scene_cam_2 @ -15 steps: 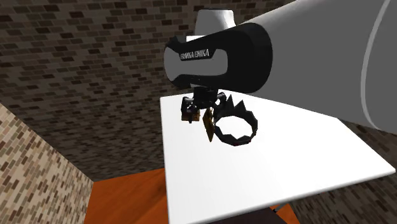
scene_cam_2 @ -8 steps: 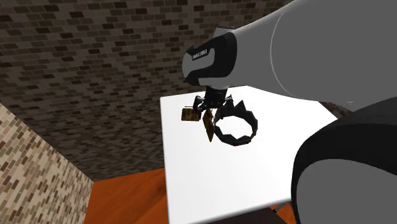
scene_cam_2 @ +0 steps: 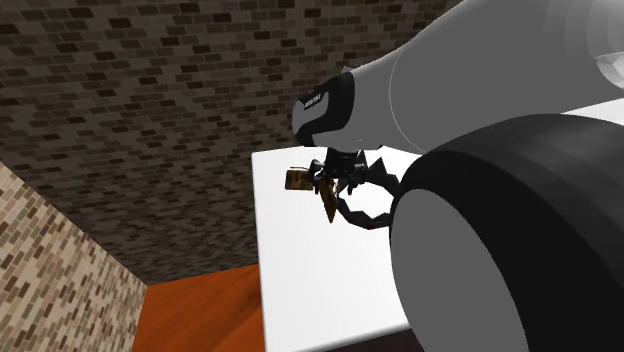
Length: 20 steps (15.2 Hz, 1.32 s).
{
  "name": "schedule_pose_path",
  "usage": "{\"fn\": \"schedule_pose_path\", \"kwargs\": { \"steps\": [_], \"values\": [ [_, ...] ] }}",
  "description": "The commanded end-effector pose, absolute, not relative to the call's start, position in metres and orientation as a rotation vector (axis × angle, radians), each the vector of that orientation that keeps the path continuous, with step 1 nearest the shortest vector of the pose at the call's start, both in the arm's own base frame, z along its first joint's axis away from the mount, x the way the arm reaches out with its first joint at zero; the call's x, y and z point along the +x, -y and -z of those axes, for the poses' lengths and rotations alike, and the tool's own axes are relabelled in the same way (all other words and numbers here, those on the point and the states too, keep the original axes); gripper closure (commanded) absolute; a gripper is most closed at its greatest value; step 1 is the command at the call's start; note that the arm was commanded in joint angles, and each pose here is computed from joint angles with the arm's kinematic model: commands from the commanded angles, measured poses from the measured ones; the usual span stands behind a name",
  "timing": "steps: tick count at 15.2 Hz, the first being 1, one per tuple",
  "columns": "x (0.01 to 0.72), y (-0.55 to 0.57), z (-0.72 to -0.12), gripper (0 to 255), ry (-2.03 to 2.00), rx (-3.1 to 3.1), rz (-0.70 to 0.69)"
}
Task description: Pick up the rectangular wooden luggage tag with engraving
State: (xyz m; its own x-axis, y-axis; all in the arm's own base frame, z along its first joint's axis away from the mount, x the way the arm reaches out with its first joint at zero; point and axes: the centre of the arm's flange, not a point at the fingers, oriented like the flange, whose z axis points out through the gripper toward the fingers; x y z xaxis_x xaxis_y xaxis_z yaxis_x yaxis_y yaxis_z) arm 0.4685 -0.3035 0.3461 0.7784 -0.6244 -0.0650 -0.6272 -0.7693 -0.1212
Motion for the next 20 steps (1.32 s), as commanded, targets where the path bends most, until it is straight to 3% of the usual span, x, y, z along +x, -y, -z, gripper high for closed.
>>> {"fn": "schedule_pose_path", "kwargs": {
  "steps": [1, 2, 3, 12, 20],
  "values": [
    [0.469, 0.304, -0.337, 0, -1.002, -2.833, -0.031],
    [0.469, 0.304, -0.337, 0, -1.003, -2.833, -0.031],
    [0.468, 0.304, -0.337, 255, -1.003, -2.833, -0.031],
    [0.469, 0.304, -0.337, 255, -1.002, -2.833, -0.031],
    [0.469, 0.304, -0.379, 255, -1.002, -2.833, -0.031]
  ]
}}
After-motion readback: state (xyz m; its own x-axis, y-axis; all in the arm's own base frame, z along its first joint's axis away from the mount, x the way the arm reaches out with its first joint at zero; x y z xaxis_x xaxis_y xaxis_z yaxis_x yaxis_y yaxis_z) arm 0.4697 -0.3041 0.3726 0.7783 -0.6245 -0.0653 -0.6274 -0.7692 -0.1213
